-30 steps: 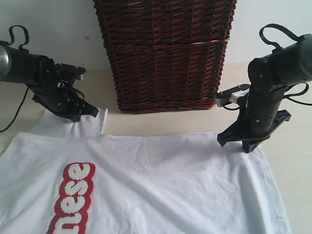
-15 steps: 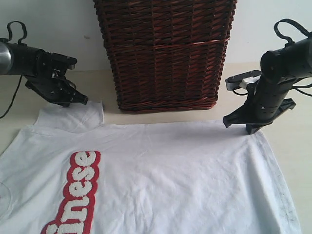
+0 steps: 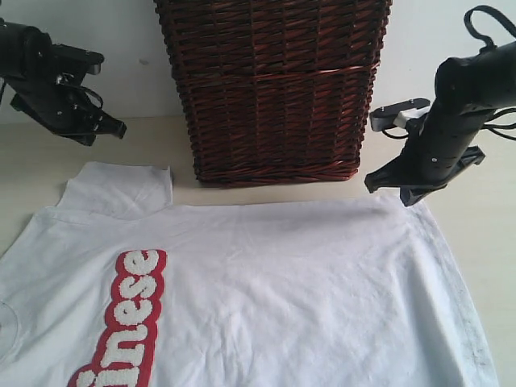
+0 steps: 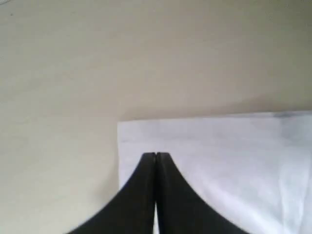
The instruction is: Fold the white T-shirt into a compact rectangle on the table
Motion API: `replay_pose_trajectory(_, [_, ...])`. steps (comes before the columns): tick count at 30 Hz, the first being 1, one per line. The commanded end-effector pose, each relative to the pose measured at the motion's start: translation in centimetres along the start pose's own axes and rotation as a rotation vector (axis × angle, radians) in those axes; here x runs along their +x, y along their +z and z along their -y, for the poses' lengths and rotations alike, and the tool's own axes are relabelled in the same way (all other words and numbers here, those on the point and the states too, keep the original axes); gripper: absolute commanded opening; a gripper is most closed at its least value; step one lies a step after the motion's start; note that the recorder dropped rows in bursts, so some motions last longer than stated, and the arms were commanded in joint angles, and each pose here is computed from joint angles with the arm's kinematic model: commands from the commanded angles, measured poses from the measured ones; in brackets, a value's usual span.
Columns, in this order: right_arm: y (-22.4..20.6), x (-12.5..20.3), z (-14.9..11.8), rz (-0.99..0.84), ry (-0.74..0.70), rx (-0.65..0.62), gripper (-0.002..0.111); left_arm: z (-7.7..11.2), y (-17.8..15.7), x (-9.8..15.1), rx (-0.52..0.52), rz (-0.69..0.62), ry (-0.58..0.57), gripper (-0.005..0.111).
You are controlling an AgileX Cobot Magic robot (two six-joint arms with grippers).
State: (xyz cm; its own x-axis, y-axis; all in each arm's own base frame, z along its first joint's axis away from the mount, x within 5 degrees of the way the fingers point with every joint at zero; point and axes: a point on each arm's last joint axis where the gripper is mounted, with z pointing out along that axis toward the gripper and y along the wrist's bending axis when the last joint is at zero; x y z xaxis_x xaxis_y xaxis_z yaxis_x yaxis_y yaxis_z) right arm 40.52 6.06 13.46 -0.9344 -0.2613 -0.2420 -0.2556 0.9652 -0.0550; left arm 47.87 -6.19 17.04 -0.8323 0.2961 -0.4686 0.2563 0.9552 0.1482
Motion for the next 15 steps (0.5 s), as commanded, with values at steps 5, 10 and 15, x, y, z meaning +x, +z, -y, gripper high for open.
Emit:
replay_pose_trajectory(5, [-0.6,2.1,-0.9,-0.046,-0.004,-0.092,0.0,4.1,-0.7,3.4,0.152,-0.097,0.045,0.0])
replay_pose_trajectory(10, [1.4,3.3,-1.0,-0.069,0.018,-0.079,0.0,6.3,0.9,5.2,0.23,-0.151,0.064,0.0])
replay_pose_trajectory(15, [2.9,3.5,-1.0,-0.077,0.026,-0.076,0.0,6.5,2.8,5.7,0.217,-0.135,0.061,0.0])
